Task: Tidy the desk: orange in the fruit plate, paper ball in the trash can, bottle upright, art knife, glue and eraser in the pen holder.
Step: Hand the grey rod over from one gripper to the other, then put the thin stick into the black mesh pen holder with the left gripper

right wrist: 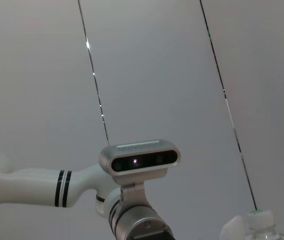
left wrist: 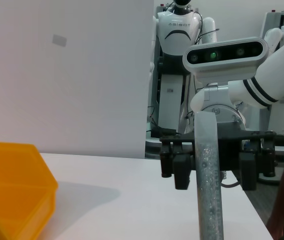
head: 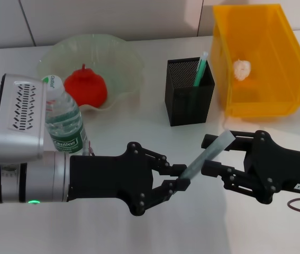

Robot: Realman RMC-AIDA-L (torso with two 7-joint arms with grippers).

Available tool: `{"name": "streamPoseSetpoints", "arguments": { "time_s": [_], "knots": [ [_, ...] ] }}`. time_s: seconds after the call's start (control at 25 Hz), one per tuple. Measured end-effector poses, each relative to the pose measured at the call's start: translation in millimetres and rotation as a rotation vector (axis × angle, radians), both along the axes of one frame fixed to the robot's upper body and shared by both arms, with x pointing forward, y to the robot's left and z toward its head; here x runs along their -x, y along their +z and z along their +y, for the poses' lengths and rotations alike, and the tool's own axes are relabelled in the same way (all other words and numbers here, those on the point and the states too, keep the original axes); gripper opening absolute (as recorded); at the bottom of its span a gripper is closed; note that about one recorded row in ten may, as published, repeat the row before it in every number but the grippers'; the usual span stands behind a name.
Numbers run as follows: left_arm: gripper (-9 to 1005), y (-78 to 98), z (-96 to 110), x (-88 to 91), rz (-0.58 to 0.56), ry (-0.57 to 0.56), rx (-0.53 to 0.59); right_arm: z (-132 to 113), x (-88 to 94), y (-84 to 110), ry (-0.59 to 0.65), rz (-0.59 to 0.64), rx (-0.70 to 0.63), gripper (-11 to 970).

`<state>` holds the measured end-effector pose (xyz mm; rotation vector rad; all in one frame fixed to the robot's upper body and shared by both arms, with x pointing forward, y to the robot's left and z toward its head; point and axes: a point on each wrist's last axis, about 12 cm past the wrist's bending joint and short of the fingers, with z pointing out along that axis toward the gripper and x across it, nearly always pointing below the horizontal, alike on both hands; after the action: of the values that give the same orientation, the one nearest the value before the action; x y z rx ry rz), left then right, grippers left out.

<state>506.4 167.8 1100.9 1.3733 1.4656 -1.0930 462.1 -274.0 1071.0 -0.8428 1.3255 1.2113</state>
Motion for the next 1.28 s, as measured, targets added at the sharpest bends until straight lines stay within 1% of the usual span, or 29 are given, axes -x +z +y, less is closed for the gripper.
{"name": "streamPoseSetpoints", "arguments": {
  "time_s": [0.2,0.4,0.64,1.04,1.08,1.12,1.16,1.28],
  "knots": [
    [248,0.6,-0.9,-0.2,-0.001,-0.005,0.001,1.1,-0.9,0.2,0.003,-0.001,0.001,463],
    [257,-0.2,-1.8,0.5,-0.004,-0.011,0.002,1.3,-1.5,0.2,0.001,-0.008,0.005,215],
    [267,-2.2,-1.4,1.5,-0.009,-0.009,0.006,0.7,-0.9,-0.3,-0.011,-0.023,0.005,141],
    [283,-5.8,-0.6,0.6,-0.007,0.002,0.003,-3.6,2.5,-0.6,-0.043,-0.028,-0.012,141],
    [353,-6.0,0.9,0.4,-0.006,0.009,0.004,-5.4,3.3,-0.3,-0.055,-0.033,-0.017,142],
    [423,-6.2,2.7,0.3,-0.004,0.018,0.007,-12.9,5.2,2.3,-0.101,-0.055,-0.041,142],
    [493,-6.5,4.1,0.2,-0.001,0.027,0.011,-12.9,5.2,2.3,-0.101,-0.055,-0.041,142],
    [617,-10.3,11.9,0.8,0.014,0.063,0.037,-24.8,8.0,7.5,-0.197,-0.135,-0.082,142]
  ]
}}
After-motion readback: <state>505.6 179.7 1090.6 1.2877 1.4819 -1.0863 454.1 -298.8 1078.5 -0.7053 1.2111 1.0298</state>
